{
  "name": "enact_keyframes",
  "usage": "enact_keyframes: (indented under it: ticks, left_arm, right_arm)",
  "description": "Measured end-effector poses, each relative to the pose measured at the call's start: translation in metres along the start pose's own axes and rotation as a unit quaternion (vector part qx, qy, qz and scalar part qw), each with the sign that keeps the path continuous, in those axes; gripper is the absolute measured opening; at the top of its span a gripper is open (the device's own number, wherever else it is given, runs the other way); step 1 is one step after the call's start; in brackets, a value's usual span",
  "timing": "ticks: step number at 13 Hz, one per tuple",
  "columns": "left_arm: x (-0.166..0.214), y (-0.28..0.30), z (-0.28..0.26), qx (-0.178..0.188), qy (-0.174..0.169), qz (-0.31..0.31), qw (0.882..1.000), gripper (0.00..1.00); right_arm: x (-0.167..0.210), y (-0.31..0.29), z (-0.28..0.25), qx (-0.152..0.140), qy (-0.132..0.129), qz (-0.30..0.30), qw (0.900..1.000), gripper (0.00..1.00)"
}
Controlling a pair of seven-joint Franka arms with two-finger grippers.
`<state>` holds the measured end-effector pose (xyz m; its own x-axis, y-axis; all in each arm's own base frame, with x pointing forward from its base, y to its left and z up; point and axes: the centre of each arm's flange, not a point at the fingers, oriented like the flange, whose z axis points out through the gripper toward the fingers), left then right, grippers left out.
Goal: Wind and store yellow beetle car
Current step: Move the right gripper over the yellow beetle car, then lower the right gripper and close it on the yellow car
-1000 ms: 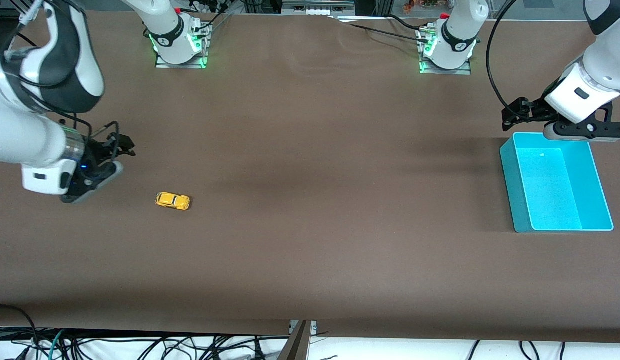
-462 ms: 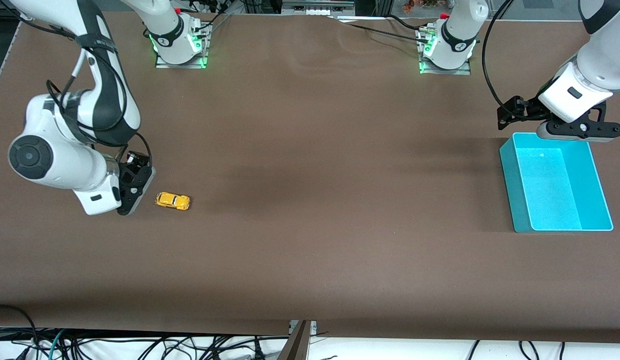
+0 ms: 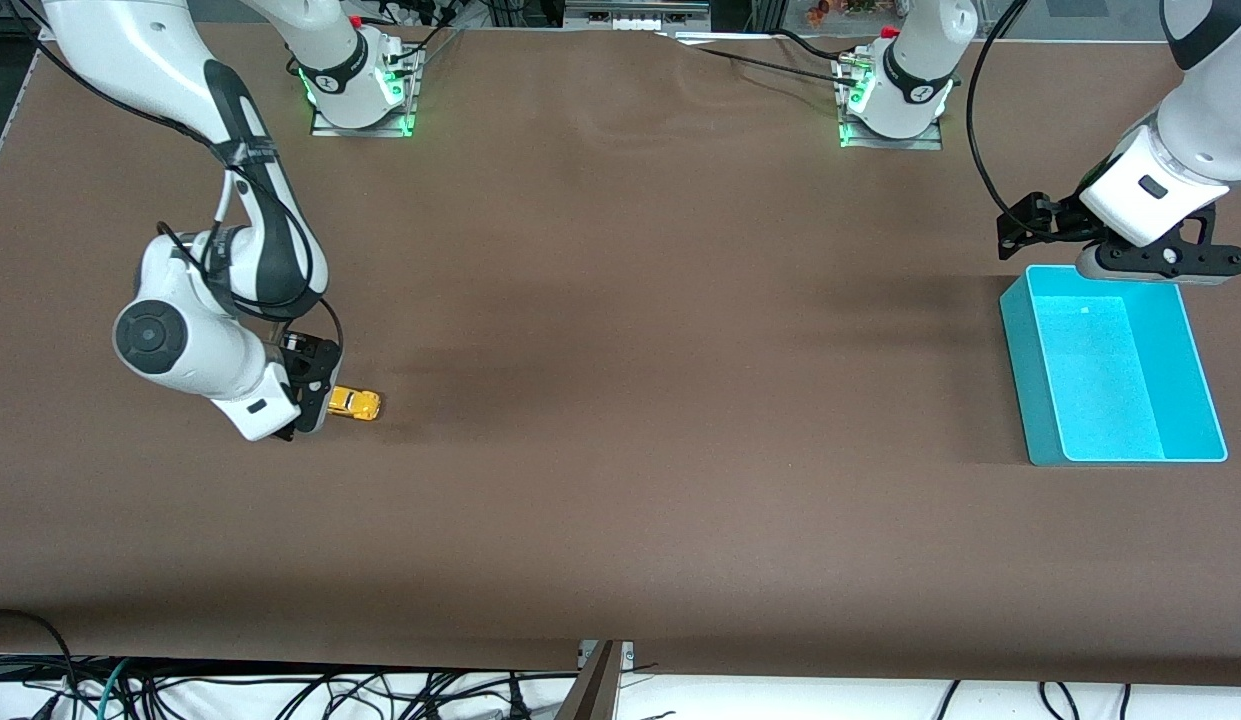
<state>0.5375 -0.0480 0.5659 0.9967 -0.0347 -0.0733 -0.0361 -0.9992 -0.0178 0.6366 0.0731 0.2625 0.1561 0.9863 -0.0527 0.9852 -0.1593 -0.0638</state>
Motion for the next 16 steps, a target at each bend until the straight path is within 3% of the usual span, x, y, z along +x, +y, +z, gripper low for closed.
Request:
enact_keyframes:
  ticks: [8,16]
  left_arm:
    - [-0.001,-0.005,0.003,0.000,-0.010,-0.004,1.000,1.00]
    - [-0.001,-0.005,0.003,0.000,-0.010,-0.004,1.000,1.00]
  right_arm:
    - [-0.008,-0.023,0.047,-0.038,0.010,-0.047,0.998,1.00]
    - [-0.006,-0.031,0.059,-0.054,0.018,-0.051,0.997,0.96]
